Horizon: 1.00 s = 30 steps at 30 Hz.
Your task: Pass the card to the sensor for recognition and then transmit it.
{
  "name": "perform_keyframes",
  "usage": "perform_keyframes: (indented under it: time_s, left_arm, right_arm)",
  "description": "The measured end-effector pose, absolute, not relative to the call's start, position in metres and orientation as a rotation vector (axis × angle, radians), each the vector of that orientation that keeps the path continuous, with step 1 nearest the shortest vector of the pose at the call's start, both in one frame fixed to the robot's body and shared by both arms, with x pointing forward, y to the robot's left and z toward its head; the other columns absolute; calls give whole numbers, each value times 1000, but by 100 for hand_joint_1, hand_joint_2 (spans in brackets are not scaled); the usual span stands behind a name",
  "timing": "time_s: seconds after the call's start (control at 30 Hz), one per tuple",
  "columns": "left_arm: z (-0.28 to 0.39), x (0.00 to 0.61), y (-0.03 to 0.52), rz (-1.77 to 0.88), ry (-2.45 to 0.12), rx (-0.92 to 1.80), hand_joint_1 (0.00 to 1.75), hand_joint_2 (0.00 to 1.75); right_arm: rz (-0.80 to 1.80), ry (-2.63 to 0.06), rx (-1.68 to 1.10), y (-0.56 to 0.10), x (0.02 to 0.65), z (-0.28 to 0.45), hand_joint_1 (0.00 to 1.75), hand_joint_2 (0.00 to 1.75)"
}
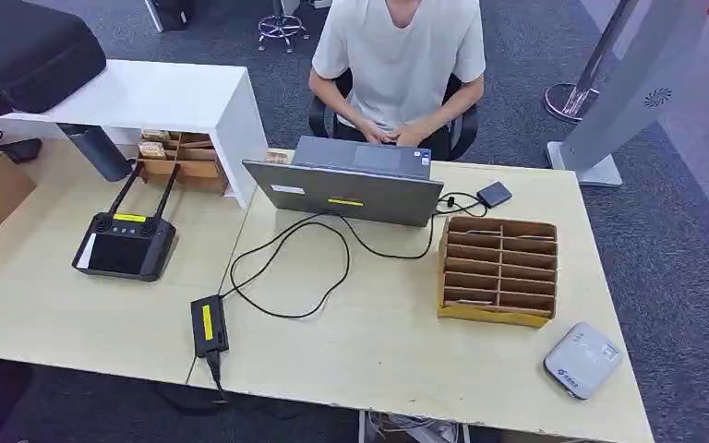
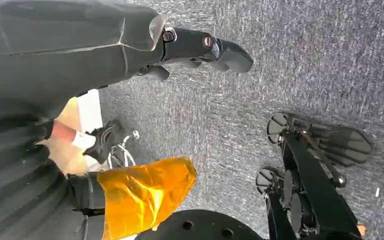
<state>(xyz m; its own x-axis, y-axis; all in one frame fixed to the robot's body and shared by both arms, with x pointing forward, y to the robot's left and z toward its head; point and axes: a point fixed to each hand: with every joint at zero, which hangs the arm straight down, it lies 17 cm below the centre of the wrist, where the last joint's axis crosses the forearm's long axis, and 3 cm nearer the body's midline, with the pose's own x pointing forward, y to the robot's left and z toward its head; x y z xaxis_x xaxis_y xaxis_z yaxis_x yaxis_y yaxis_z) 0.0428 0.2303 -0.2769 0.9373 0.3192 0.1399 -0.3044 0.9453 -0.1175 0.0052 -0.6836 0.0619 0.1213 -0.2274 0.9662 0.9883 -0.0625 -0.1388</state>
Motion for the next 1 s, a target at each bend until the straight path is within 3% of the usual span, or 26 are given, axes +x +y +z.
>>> perform_keyframes:
  time_s: [0.17,0.2,0.4,0.53,0.8,1.0]
  left_arm:
    - [-277,43,231,318,-162,-92,0,175]
    - [-277,43,231,318,-163,-90,0,175]
    - [-277,45,232,318,-165,-84,0,175]
    - [-278,43,234,314,-157,-73,0,175]
    - [-276,45,233,252,-185,-93,0,175]
    - [-275,47,231,193,-207,-99,0,175]
  right_arm:
    - [-1342,-926,-1136,-684,-1,61,0,0]
    - [-1391,-942,-1110,-684,-2,59,0,175]
    - [-1723,-1147,-1015,-708,3,80,0,175]
    - [-1774,-1375,-973,-735,33,116,0,175]
    - [-1290,-1830,-1088,-735,136,257,0,175]
    - [-970,-1983,-1084,-704,207,321,0,175]
